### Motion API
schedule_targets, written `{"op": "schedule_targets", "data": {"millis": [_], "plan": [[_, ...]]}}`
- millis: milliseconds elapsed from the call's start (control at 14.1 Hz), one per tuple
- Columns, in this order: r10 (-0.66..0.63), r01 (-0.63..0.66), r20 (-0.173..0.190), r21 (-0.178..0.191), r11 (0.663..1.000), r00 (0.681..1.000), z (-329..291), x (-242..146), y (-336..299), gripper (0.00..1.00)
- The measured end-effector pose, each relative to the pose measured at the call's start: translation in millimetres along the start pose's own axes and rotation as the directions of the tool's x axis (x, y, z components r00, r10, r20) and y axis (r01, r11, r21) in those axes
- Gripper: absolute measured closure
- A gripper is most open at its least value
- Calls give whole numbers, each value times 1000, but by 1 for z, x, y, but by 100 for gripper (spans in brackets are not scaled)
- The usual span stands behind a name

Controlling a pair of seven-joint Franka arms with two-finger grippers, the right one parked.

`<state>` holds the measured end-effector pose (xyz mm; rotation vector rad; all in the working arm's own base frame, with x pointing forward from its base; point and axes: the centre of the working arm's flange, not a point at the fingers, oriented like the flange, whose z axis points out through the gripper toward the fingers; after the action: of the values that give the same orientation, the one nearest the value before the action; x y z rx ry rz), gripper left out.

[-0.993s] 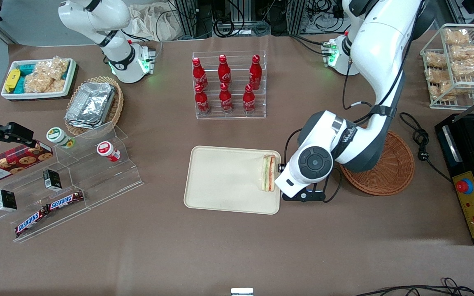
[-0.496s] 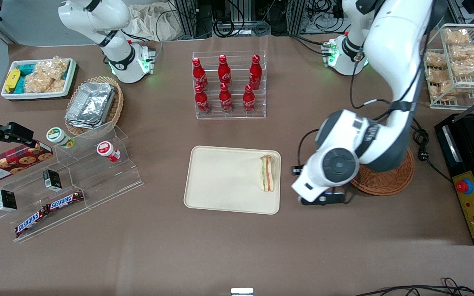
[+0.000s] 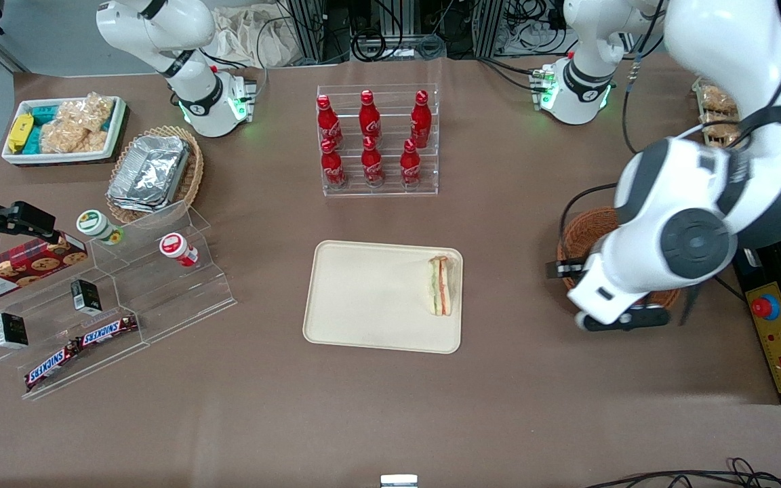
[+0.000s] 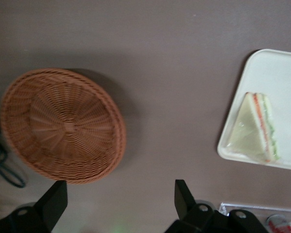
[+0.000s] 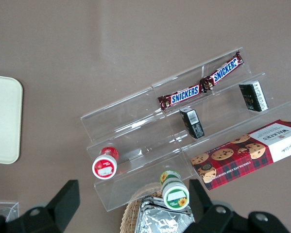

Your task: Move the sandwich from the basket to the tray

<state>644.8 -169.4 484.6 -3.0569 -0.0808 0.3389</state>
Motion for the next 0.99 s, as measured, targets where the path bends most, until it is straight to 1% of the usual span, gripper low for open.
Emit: {"op": "schedule_targets", "data": {"millis": [284,426,567,780,993], "plan": [[-17,17,-32,-22,1000,999,-36,-6,-71,2],[8,-10,-50,-27,1000,999,-50,-11,-90,2],[45,-46,-51,-22,999,998,-58,-19,-95,1],[56,-57,-58,-21,998,997,-64,-23,-97,1],[51,-53,-52,-33,998,997,-64,-24,-100,1]]}}
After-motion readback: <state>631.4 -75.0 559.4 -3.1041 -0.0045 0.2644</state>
